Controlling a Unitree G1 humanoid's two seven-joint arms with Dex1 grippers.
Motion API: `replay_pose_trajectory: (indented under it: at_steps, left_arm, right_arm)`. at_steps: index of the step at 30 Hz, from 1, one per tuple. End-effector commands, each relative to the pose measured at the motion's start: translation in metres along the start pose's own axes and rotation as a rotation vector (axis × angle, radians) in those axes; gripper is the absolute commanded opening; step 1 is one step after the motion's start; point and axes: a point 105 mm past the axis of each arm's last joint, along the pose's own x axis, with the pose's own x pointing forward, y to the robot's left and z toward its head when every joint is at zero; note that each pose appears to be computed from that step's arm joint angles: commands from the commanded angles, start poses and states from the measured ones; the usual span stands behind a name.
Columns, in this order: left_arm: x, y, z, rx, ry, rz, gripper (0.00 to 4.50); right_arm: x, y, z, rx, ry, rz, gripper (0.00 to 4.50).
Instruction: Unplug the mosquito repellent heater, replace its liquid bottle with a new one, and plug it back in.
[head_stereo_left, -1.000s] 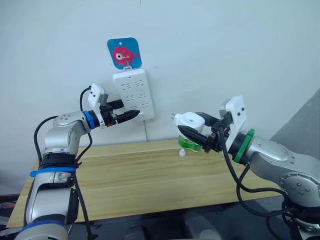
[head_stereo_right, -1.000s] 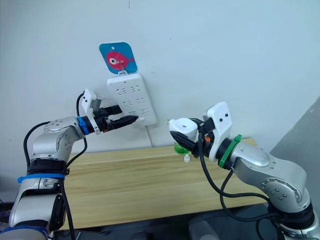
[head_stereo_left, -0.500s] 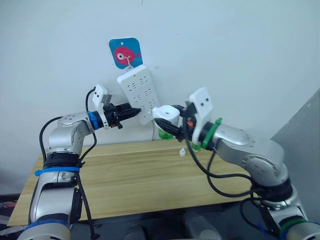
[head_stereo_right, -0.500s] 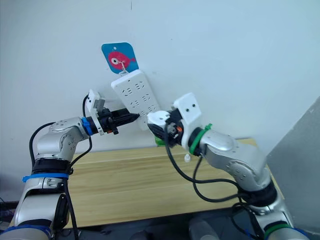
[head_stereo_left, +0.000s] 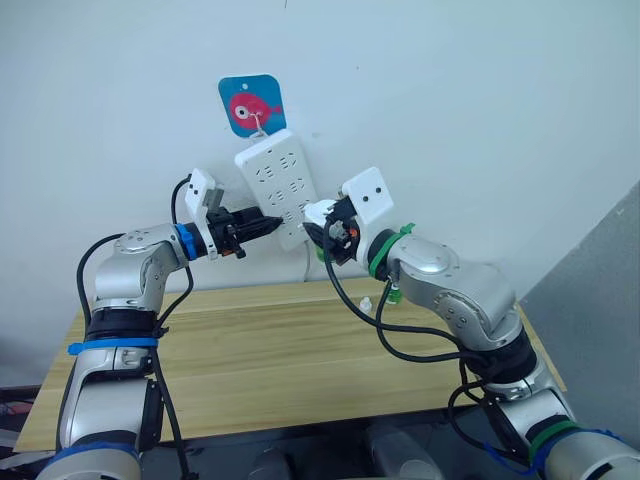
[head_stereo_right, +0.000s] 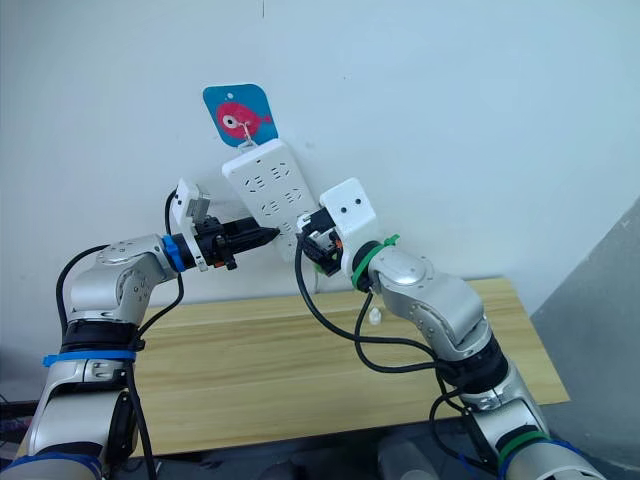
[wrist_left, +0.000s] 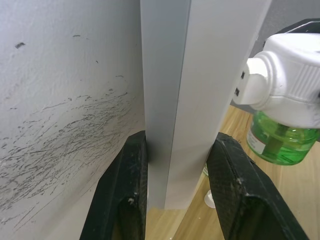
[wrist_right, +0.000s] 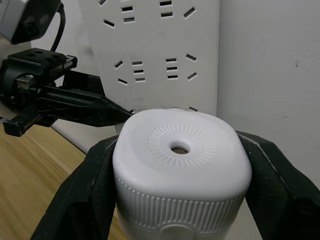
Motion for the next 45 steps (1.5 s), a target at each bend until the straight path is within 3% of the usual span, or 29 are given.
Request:
replay_pose_trajectory:
  at_steps: [1, 30, 45]
  left_arm:
    - [-0.003, 0.001, 0.017, 0.038, -0.052, 0.011, 1.32]
    - [-0.005, -0.002, 0.015, 0.034, -0.045, -0.001, 1.32]
    - [-0.002, -0.011, 0.016, 0.002, -0.058, -0.030, 1.32]
  right_arm:
    - [0.000, 0.001, 0.014, -0.022, -0.070, 0.006, 3.06]
    - [0.014, 0.002, 0.009, -0.053, -0.099, 0.002, 3.05]
    - [0.039, 0.005, -0.001, -0.043, -0.090, 0.043, 3.05]
